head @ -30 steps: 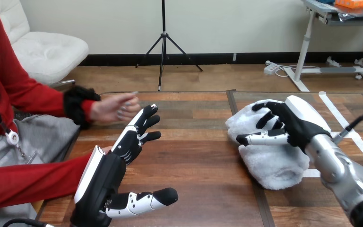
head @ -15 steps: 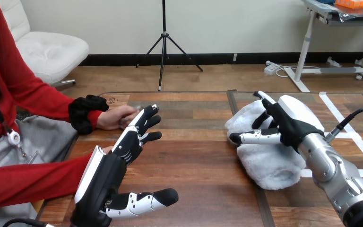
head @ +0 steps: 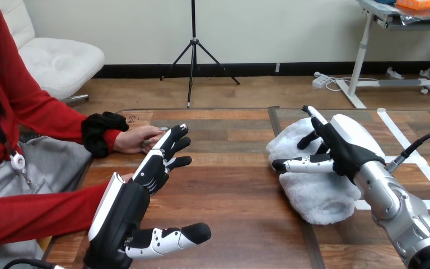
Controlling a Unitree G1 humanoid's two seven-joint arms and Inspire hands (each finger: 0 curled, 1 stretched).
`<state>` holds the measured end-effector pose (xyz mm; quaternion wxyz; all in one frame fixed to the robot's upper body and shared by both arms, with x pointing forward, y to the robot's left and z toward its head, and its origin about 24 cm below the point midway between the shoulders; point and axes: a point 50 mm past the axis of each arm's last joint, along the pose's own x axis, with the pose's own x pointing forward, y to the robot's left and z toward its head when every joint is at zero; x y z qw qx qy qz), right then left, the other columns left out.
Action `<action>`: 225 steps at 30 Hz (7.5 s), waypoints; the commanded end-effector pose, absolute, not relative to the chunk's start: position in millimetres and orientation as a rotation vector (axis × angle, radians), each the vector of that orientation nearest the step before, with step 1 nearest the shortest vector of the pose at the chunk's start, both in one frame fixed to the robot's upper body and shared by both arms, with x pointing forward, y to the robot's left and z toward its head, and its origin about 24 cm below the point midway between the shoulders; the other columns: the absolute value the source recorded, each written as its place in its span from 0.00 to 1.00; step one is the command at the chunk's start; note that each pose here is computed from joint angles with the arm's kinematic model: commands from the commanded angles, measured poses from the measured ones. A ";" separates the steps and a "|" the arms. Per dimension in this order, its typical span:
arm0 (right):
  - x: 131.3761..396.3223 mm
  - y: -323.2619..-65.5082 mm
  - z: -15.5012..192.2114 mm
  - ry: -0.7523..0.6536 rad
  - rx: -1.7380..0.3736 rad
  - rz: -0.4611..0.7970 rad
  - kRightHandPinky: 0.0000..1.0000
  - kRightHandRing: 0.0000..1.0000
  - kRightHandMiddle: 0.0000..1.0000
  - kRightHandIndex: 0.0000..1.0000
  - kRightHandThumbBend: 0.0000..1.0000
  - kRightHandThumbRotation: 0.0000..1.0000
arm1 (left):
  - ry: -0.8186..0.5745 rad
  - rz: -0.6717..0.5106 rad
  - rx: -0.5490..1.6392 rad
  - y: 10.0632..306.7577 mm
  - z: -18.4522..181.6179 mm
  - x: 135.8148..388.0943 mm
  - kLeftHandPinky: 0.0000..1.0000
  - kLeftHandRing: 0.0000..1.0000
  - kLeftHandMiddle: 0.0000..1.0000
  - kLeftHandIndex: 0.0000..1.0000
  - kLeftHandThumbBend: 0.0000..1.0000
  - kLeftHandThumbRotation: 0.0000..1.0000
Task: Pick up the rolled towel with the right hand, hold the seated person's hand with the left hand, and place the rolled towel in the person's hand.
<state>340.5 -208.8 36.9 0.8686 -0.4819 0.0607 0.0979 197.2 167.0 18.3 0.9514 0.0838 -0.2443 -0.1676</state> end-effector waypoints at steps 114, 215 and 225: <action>372.2 -242.5 125.5 0.283 -1.056 -0.030 0.27 0.36 0.48 0.94 1.00 0.78 | -0.606 -0.363 0.170 163.0 39.0 216.1 0.83 0.92 0.96 0.94 1.00 0.52; 401.9 -186.9 96.5 0.687 -1.361 0.354 1.00 1.00 1.00 0.99 0.90 1.00 | -0.570 -0.378 0.117 157.2 29.4 204.8 0.83 0.92 0.95 0.94 1.00 0.50; 401.9 -183.1 96.6 0.713 -1.394 0.344 0.64 0.91 0.96 0.93 0.92 0.99 | -0.581 -0.375 0.126 157.2 30.4 204.4 0.83 0.92 0.95 0.94 1.00 0.51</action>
